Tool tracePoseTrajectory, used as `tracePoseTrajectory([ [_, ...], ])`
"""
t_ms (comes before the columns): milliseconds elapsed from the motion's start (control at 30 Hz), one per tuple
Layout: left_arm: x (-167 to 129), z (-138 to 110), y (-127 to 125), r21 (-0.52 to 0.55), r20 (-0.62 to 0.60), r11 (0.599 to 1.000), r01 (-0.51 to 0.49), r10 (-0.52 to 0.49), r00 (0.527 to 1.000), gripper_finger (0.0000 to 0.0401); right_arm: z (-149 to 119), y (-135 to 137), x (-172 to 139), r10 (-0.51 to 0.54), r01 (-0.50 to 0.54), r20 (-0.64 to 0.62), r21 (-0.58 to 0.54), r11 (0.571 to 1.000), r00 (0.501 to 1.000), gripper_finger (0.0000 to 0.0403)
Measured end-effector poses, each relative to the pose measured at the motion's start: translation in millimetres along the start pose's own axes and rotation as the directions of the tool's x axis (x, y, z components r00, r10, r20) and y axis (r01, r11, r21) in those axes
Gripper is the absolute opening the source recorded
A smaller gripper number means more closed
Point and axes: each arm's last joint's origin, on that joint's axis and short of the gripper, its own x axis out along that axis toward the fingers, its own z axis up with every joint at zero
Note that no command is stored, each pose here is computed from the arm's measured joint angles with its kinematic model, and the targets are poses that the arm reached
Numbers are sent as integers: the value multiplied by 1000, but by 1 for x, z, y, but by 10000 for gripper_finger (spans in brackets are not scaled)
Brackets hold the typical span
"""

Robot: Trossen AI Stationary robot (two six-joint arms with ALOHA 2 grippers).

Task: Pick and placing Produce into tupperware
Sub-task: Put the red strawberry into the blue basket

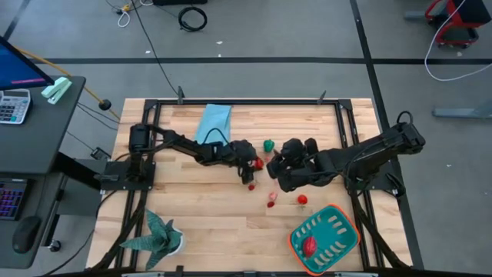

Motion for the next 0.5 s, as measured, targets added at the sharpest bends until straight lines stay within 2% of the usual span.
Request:
tracePoseTrajectory([
  [200, -3, 11, -43, 41, 151, 981, 191, -195, 969, 193, 4, -3, -5, -7, 6, 53, 13, 1000, 999, 214],
  [300, -5, 17, -68, 85, 204, 964, 253, -266, 942, 208, 5, -4, -6, -6, 5, 54, 18, 1000, 998, 214],
  [400, -6, 35, -95, 125, 243, 944, 304, -327, 913, 219, 6, -4, -5, -13, 12, 68, 19, 1000, 998, 214],
  [500, -7, 53, -124, 212, 236, 919, 332, -377, 895, 209, 6, -4, -6, -23, 22, 92, 21, 1000, 996, 214],
])
